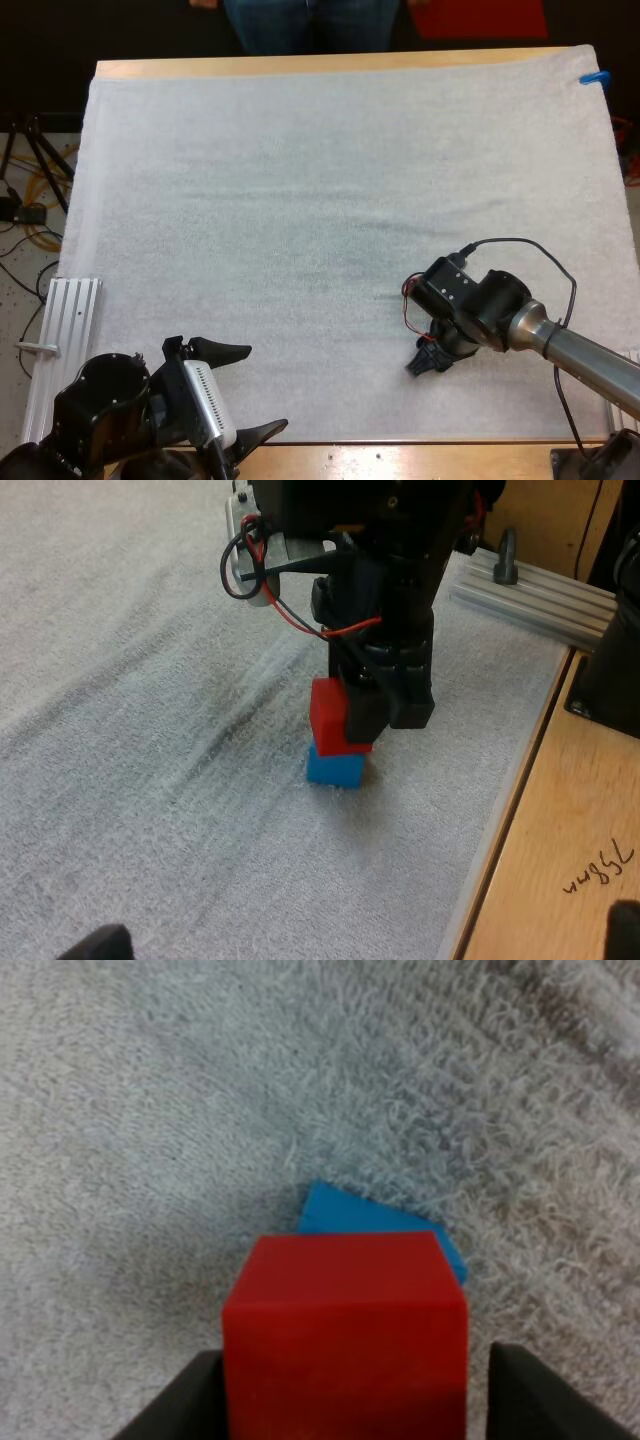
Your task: Stack red cube on blue cube
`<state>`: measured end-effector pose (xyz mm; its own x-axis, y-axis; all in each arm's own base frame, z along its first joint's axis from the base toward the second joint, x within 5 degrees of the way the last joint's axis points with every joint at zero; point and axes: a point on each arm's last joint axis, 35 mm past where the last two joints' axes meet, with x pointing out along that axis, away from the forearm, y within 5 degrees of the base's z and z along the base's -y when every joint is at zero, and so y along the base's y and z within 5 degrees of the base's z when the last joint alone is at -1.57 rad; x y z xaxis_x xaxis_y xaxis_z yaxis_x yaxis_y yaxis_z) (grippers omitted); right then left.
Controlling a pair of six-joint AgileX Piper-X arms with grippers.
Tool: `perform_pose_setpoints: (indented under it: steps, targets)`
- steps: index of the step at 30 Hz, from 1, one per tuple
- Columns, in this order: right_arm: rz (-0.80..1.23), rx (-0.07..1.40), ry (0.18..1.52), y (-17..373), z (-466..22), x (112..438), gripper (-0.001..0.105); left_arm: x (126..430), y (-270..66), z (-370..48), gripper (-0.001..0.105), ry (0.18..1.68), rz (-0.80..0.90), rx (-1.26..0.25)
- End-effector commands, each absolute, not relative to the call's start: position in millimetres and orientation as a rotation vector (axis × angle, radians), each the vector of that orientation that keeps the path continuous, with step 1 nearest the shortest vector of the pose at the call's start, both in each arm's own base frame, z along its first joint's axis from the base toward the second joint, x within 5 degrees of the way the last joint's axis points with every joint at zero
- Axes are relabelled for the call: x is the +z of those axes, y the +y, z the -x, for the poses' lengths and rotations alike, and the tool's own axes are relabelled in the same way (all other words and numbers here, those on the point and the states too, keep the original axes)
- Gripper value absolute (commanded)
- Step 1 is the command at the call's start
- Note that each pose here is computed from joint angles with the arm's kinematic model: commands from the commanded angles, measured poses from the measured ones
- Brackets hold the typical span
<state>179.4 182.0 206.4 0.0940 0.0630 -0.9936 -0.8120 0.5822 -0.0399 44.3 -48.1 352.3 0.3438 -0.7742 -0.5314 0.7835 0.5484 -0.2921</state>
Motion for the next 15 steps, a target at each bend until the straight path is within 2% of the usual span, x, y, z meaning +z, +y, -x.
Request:
perform_pose_setpoints:
  steps: [1,5,15]
  targets:
    - [0.715,0.736,1.316,182.8,-179.8,208.7,0.053,354.3,-48.6,-44.0,0.087,0.677,-0.014,-1.026]
    - [0.716,0.729,1.298,182.8,-180.3,218.5,0.053,354.3,-48.6,-44.0,0.087,0.677,-0.014,-1.026]
    - [0.697,0.712,1.188,162.9,-162.5,293.1,0.053,354.3,-48.6,-44.0,0.087,0.677,-0.014,-1.026]
